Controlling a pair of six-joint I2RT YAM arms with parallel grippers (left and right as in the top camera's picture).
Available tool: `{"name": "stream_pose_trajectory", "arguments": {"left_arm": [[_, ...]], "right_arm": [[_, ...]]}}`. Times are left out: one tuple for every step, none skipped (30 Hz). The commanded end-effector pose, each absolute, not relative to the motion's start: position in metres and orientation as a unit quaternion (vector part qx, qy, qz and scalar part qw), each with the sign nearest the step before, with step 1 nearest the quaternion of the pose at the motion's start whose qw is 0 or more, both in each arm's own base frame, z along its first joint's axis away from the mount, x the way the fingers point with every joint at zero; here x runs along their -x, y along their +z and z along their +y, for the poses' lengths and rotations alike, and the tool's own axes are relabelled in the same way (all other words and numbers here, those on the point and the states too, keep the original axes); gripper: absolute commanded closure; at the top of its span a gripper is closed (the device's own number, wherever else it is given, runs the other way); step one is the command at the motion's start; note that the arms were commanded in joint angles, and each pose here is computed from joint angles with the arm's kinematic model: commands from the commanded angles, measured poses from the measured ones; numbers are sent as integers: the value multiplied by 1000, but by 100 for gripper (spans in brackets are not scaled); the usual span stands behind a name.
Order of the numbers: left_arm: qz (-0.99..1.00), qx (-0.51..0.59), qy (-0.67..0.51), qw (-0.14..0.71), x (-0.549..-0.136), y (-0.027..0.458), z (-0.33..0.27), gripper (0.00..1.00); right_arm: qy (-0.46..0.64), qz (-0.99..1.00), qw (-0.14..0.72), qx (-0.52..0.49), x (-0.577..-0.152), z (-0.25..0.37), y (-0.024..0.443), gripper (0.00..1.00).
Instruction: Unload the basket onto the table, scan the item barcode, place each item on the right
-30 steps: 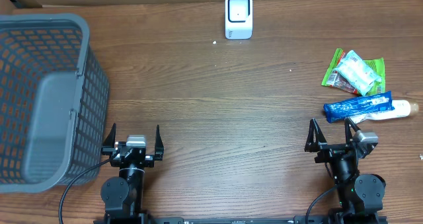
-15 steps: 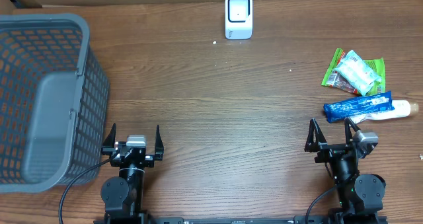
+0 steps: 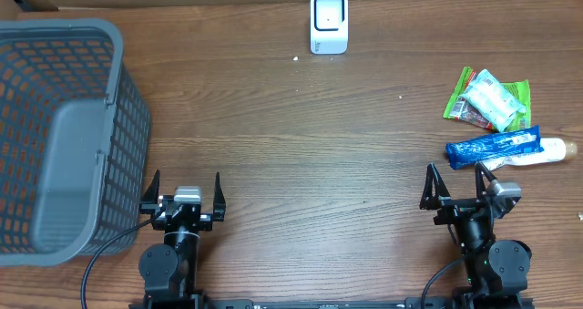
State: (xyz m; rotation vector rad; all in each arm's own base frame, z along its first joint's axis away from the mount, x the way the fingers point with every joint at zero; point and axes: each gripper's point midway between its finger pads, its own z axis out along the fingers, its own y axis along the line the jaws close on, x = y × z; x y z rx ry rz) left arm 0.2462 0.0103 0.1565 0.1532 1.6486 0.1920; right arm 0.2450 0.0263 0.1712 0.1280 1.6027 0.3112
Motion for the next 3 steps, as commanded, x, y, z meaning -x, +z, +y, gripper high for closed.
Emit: {"name": "stream_pose_trajectory", "arguments": {"left_arm": [[729, -80, 91, 674, -246, 156, 9, 0], [729, -80, 91, 674, -246, 156, 9, 0], [729, -80, 91, 674, -246, 156, 9, 1]], "right_arm": [[143, 712, 685, -53, -245, 29, 171, 0], [143, 712, 685, -53, -245, 29, 171, 0], [143, 712, 685, -52, -245, 29, 171, 0]]}}
